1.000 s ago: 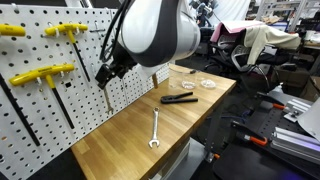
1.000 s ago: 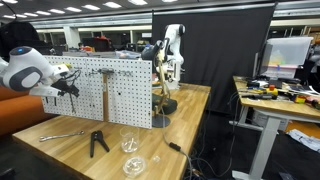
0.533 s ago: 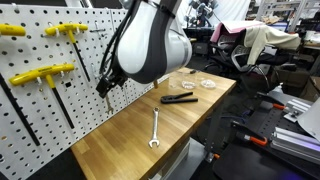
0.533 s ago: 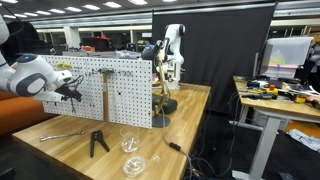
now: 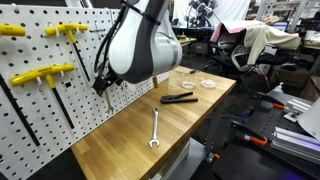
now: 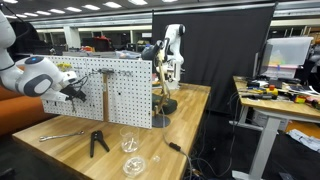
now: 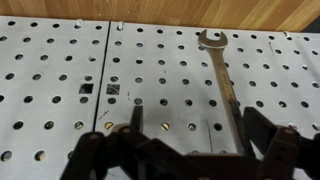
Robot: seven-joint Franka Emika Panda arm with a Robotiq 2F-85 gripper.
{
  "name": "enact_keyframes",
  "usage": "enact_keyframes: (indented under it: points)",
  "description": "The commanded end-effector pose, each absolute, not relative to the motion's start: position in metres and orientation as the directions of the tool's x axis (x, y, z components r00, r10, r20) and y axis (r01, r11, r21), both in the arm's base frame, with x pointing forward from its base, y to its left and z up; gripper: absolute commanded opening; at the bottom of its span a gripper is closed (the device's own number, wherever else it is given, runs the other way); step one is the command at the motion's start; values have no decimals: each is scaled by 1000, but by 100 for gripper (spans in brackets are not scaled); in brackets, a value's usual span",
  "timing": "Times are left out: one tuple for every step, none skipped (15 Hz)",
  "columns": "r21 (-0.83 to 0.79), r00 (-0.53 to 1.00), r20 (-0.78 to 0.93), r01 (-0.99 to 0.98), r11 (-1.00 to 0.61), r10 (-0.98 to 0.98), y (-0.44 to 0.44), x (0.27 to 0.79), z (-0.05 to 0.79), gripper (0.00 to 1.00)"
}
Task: Unhang the spanner from the tool holder and put it on the table
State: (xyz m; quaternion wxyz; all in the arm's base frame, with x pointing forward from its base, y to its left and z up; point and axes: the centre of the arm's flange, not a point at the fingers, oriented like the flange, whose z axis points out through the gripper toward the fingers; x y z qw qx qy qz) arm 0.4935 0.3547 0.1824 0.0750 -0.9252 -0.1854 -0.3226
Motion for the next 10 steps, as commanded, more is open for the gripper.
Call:
enact_keyframes:
  points:
    - [-34,738,621,362,-932,264,366,506,180,100]
    - [-43,742,619,360,-932,258,367,507,179,86]
    - [-48,744,619,356,-933,252,368,508,179,74]
    - [-51,746,619,350,-935,245,366,508,180,69]
    - [-54,747,619,346,-937,240,365,508,181,62]
    - [-54,748,620,343,-938,238,365,509,182,54]
    - [-54,748,620,343,-938,237,364,509,182,48]
    - [-56,750,617,342,-938,237,363,508,181,39]
    - [-58,753,613,345,-937,239,363,506,180,32]
    - [-60,753,613,348,-935,241,364,505,179,24]
